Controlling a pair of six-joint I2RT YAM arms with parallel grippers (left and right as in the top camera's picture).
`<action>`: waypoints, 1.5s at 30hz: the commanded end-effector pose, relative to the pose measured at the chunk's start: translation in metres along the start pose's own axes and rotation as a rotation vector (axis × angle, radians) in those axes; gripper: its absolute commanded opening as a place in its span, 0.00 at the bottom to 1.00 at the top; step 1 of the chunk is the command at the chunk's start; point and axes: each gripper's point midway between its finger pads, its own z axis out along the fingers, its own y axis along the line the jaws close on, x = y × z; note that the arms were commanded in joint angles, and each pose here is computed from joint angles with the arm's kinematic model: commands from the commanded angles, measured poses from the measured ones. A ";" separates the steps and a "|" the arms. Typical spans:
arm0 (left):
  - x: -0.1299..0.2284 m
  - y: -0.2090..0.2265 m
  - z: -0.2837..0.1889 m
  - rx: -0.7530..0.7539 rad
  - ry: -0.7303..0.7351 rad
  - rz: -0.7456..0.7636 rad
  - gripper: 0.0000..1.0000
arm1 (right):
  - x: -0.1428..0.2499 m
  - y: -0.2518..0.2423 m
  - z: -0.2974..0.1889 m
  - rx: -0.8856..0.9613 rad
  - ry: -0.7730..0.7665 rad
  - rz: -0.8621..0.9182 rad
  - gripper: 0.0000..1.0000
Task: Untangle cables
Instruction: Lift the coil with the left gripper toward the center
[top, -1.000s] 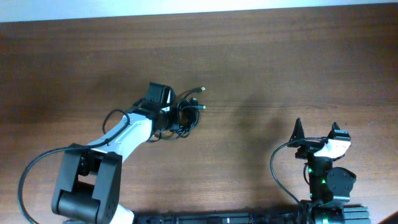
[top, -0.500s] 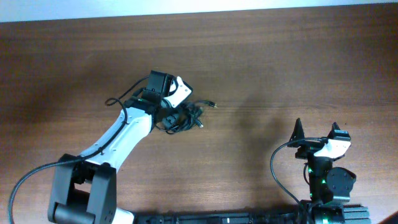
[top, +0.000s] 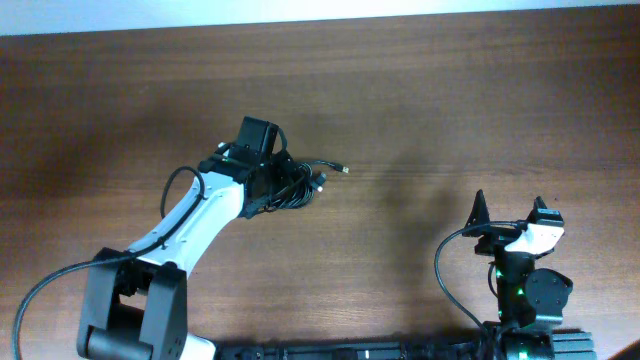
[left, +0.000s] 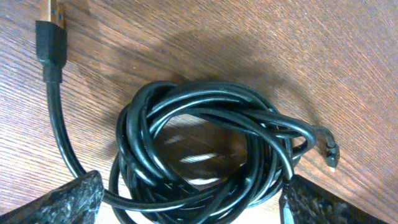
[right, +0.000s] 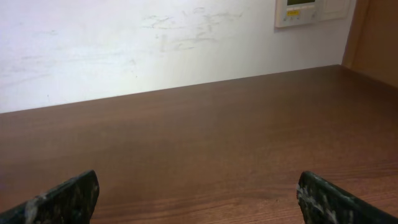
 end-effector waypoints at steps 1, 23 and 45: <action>-0.021 0.001 -0.009 -0.036 -0.102 0.205 0.68 | 0.003 0.001 0.000 -0.007 0.003 0.000 0.99; -0.050 -0.040 -0.064 0.025 -0.173 0.303 0.00 | 0.003 0.001 0.000 -0.007 0.003 0.000 0.99; -0.021 -0.008 -0.158 0.153 -0.168 -0.717 0.00 | -0.031 0.165 -0.073 -1.032 0.672 0.701 0.99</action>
